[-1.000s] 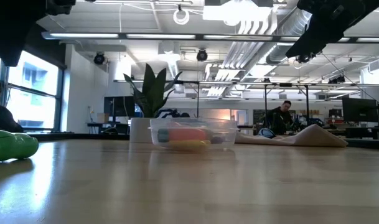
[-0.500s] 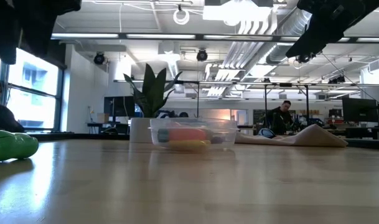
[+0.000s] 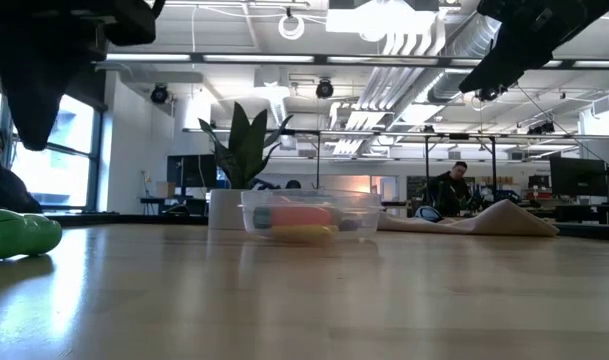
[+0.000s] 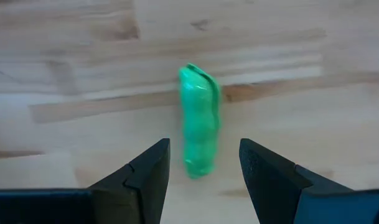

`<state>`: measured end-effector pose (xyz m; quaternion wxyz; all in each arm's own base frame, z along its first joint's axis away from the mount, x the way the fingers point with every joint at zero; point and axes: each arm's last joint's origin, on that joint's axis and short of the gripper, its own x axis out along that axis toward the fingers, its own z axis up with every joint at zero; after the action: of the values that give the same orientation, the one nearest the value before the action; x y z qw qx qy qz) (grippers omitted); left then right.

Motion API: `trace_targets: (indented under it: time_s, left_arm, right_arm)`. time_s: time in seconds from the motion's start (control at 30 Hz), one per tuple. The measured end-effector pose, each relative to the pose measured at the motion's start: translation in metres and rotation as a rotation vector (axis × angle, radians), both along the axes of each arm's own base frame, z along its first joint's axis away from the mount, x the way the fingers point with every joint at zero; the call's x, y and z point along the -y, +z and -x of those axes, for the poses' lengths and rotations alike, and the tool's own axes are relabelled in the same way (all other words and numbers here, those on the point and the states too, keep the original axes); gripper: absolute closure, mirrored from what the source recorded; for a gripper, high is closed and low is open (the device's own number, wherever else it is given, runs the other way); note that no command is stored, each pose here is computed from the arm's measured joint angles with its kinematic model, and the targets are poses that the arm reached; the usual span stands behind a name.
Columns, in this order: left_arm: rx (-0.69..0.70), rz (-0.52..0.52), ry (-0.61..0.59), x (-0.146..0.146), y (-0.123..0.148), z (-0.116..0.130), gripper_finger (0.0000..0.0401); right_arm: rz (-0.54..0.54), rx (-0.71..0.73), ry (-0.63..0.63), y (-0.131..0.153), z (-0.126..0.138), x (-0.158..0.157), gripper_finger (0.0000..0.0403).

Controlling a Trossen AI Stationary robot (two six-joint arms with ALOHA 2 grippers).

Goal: Pick and placing Produce into tupperware
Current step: Put the green pea into the transparent bin

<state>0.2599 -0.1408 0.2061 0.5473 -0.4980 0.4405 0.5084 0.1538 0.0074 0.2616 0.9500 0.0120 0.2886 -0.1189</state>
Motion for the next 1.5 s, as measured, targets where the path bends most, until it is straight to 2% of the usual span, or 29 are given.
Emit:
trace_targets:
  time_s: [0.23, 0.53, 1.0, 1.27, 1.5]
  left_arm:
    - [0.003, 0.003, 0.057, -0.003, -0.015, 0.004, 0.0217]
    - [0.059, 0.038, 0.019, -0.001, -0.024, 0.001, 0.0217]
    - [0.007, 0.043, 0.015, 0.0, -0.043, -0.007, 0.0217]
    - [0.009, 0.074, 0.002, -0.012, -0.044, -0.016, 0.0217]
    - [-0.06, 0.12, -0.024, -0.016, -0.061, -0.023, 0.0217]
  right_arm:
    - [0.0, -0.001, 0.0, 0.0, 0.0, 0.0, 0.0402]
    - [0.0, -0.001, 0.0, 0.0, 0.0, 0.0, 0.0402]
    - [0.0, -0.001, 0.0, 0.0, 0.0, 0.0, 0.0402]
    - [0.0, 0.0, 0.0, 0.0, 0.0, 0.0, 0.0402]
    - [0.0, 0.0, 0.0, 0.0, 0.0, 0.0, 0.0402]
